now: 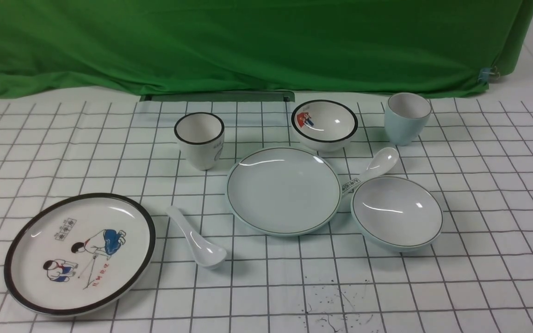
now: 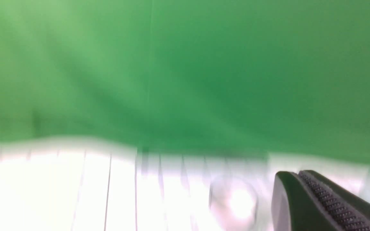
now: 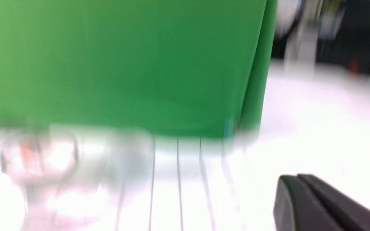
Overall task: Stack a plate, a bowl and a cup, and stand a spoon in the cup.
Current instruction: Use the right arm to grab a blue rice bowl
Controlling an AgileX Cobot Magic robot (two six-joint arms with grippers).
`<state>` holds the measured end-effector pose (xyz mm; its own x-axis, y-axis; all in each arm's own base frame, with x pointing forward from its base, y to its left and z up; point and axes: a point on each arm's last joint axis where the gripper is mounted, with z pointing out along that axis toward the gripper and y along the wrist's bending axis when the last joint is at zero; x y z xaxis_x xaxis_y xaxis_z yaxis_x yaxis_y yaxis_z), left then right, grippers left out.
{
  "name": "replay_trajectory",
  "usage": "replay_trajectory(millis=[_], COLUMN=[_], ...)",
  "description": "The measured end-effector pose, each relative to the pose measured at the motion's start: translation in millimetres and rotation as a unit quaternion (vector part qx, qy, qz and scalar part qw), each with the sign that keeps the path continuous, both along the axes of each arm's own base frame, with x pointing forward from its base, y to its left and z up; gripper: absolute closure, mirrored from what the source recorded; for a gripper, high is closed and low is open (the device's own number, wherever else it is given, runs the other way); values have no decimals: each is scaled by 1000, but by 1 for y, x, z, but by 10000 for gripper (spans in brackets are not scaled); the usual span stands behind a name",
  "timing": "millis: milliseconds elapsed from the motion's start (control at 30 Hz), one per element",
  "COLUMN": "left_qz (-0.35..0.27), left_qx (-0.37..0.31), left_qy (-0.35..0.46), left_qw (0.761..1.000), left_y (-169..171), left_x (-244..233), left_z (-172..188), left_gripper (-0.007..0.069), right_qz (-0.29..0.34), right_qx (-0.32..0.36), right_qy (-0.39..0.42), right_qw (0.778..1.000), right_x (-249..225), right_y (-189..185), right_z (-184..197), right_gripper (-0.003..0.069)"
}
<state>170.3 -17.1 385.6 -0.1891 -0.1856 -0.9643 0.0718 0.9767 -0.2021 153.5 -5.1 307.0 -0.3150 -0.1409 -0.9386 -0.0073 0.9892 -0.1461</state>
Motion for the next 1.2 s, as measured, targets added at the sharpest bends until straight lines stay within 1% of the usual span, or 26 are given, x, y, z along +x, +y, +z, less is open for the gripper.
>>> replay_trajectory(millis=[33,67,100,133,167,200,233,267,300,333,367,400,433,467,500,533,567,600,667,833,967,1100,1133,1200], left_qz=[-1,-16,-24,-27,-50,-54,-71,-72,-79,-80,-81,-80,-79,-75,-71,-70,-64,-57,-49,-31,-25,-23,-22,-24], left_qx=[1,7,14,12,28,28,41,40,44,46,50,52,52,57,62,63,72,82,92,95,64,42,39,37], left_qy=[10,94,122,135,193,201,237,238,252,252,250,243,240,226,211,208,183,157,126,68,64,69,70,82], left_qw=[1000,995,992,990,980,978,968,968,964,963,963,965,966,970,973,974,978,982,987,993,996,996,997,996], left_y=[0,-4,-6,-7,-11,-11,-14,-14,-15,-15,-15,-14,-14,-13,-11,-11,-9,-6,-4,0,-1,-1,-1,-2], left_x=[2,17,22,23,32,33,38,38,40,40,39,36,35,30,25,24,16,8,-1,-14,-15,-13,-12,-10], left_z=[-2,-22,-30,-33,-49,-51,-62,-62,-67,-67,-68,-69,-69,-68,-67,-68,-68,-67,-68,-82,-86,-87,-87,-90], left_gripper=[653,653,653,653,653,653,653,653,653,653,652,650,650,644,641,641,638,635,634,634,633,633,633,633], right_qz=[1,7,13,16,37,40,57,58,67,69,76,80,81,84,85,84,85,85,84,79,77,79,82,89], right_qx=[0,-2,-3,-5,-14,-15,-19,-18,-18,-18,-16,-15,-15,-16,-15,-15,-15,-12,-3,19,23,24,22,17], right_qy=[12,119,163,173,252,259,310,310,336,341,349,352,354,357,356,360,364,370,382,419,432,438,438,435], right_qw=[1000,993,987,985,967,965,949,949,939,937,934,932,932,930,930,929,927,925,920,904,898,895,895,896], right_x=[2,18,25,27,44,46,66,66,85,89,106,120,124,139,150,151,163,172,183,198,203,205,204,204], right_y=[0,3,5,6,15,16,27,28,36,39,47,52,54,59,62,62,65,68,71,77,79,82,83,87], right_z=[-2,-18,-24,-25,-37,-38,-46,-46,-49,-50,-50,-51,-51,-53,-53,-55,-59,-64,-73,-104,-119,-125,-126,-126], right_gripper=[646,646,646,646,646,646,640,638,601,594,526,437,423,329,264,255,211,197,200,253,291,302,313,363])
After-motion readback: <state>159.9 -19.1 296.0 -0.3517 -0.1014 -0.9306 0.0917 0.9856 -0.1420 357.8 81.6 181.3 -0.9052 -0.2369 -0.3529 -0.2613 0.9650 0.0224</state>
